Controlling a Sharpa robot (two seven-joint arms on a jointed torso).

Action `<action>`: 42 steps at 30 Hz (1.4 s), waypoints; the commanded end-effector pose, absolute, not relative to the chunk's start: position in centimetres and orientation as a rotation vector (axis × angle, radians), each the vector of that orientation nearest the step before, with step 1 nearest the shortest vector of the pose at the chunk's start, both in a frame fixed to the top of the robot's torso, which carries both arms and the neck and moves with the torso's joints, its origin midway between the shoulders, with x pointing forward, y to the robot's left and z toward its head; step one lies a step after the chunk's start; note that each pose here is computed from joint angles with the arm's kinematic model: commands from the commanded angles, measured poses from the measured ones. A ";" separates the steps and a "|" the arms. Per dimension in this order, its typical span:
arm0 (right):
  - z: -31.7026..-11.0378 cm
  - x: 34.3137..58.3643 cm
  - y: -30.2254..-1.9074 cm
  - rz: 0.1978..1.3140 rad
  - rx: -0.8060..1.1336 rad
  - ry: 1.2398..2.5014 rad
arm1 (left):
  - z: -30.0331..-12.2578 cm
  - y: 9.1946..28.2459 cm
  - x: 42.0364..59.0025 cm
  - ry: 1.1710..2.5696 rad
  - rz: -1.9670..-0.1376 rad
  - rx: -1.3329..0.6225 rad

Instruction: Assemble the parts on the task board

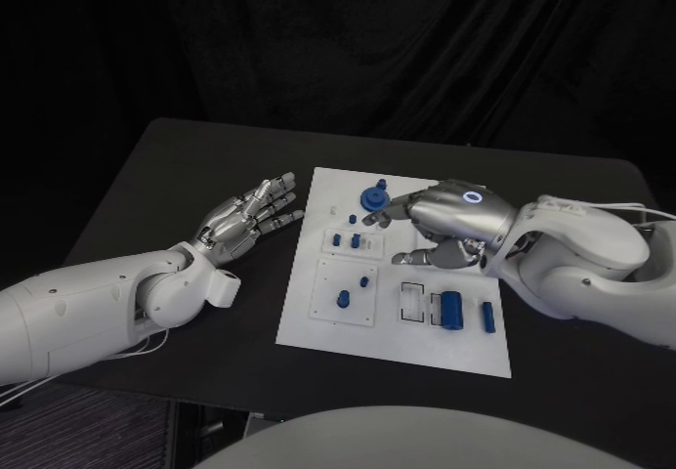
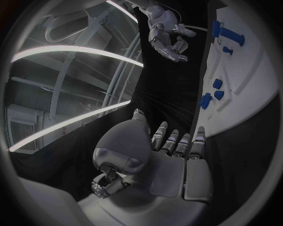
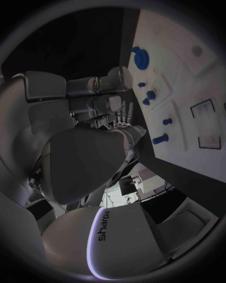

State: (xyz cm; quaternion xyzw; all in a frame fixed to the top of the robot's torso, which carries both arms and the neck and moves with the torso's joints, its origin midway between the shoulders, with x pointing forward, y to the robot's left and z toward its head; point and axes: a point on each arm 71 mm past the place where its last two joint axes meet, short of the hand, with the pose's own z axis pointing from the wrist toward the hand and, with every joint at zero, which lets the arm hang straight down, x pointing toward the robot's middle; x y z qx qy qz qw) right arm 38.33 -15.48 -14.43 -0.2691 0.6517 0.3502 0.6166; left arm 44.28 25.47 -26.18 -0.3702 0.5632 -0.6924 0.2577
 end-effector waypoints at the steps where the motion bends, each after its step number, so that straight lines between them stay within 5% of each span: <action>1: -12.7 38.8 -17.3 0.866 -0.403 1.492 | -25.9 25.5 44.3 1.483 -1.897 -0.995; 8: -13.0 39.9 -22.1 0.692 -0.251 1.703 | -25.9 25.4 44.2 1.473 -1.897 -0.992; 17: -16.3 39.2 -26.1 0.480 -0.072 1.880 | -25.8 25.4 44.1 1.462 -1.898 -0.985; 28: -19.0 37.7 -26.5 0.294 -0.047 2.024 | -25.8 25.5 44.1 1.463 -1.902 -0.985; 42: -21.2 36.2 -25.6 0.249 -0.065 2.122 | -25.8 25.7 44.0 1.470 -1.897 -0.991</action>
